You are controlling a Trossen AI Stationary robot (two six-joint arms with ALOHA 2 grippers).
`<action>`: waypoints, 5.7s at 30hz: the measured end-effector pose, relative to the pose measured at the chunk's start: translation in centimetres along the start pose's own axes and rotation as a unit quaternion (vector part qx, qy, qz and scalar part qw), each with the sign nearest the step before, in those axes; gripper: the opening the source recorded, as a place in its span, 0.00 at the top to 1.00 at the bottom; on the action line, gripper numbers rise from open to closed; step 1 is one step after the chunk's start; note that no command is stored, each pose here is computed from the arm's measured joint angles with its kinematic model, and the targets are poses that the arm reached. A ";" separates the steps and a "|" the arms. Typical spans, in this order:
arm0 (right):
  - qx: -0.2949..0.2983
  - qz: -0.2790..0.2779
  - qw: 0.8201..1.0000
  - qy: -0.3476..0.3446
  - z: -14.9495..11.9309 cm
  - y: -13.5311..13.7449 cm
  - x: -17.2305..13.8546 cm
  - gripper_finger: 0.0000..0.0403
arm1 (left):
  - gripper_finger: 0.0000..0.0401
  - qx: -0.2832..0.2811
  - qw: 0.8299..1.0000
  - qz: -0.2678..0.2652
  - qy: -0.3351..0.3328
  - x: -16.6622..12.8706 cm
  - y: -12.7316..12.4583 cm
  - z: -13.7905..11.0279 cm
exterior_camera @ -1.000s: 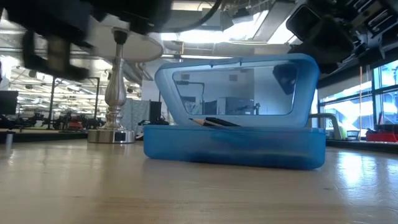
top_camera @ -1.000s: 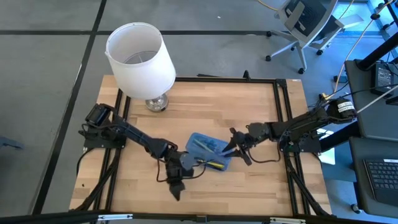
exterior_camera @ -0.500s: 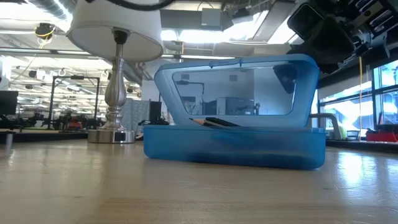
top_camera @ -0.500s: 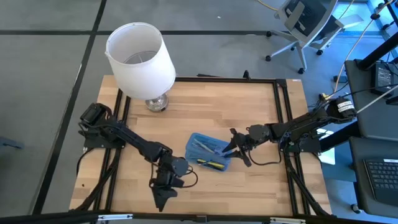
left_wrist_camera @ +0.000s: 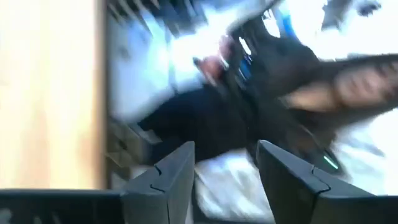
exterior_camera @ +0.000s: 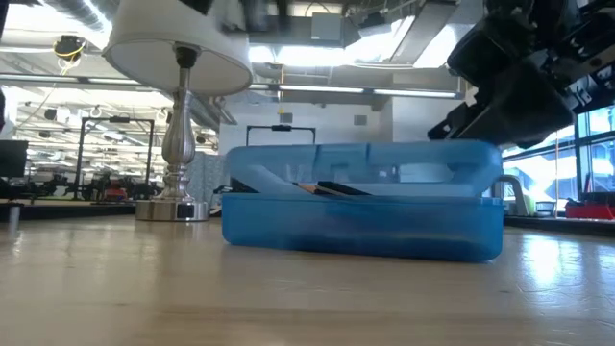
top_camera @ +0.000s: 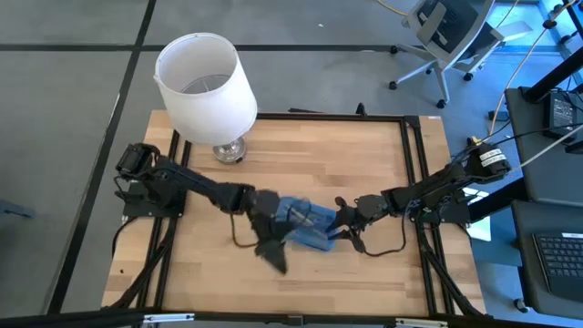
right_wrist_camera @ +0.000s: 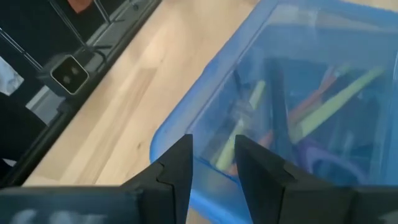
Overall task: Pick & place school supplies into a supply box
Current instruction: Close the blue supply box
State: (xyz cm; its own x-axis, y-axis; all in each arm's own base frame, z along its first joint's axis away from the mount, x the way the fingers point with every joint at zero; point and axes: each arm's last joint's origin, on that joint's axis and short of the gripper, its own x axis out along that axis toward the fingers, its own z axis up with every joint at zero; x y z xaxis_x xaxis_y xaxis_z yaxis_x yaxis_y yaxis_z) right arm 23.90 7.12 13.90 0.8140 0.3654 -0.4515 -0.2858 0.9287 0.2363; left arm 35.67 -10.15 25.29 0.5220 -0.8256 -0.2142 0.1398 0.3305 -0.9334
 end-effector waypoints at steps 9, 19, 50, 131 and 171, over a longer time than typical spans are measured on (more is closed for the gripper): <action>0.002 -0.004 1.000 0.025 0.0 -0.2 1.3 0.69 | 0.59 0.053 0.983 0.154 -0.079 -3.6 4.4 2.6; 0.004 -0.011 0.999 0.051 -0.8 -0.4 1.7 0.69 | 0.59 -0.005 0.982 0.190 0.000 -1.5 7.6 0.8; -0.006 -0.038 0.998 0.045 2.7 0.3 0.3 0.69 | 0.58 -0.043 0.975 0.214 -0.044 1.4 8.6 -0.1; -0.148 -0.026 0.973 0.173 3.4 0.8 6.4 0.69 | 0.58 0.066 0.868 0.460 -0.175 5.9 6.1 -7.5; 0.023 -0.223 0.934 0.280 3.9 1.8 -1.0 0.69 | 0.58 0.090 0.875 0.461 -0.117 -2.8 10.9 1.6</action>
State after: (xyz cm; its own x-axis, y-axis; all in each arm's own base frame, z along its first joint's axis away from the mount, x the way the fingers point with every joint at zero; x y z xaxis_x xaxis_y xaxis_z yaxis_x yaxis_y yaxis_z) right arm 24.60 8.16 18.14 0.4520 -0.0692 -0.8893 0.0506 0.9974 -0.0519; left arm 37.08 -3.49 16.20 0.6374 -0.0610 -0.7681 -0.3124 0.8908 -0.3299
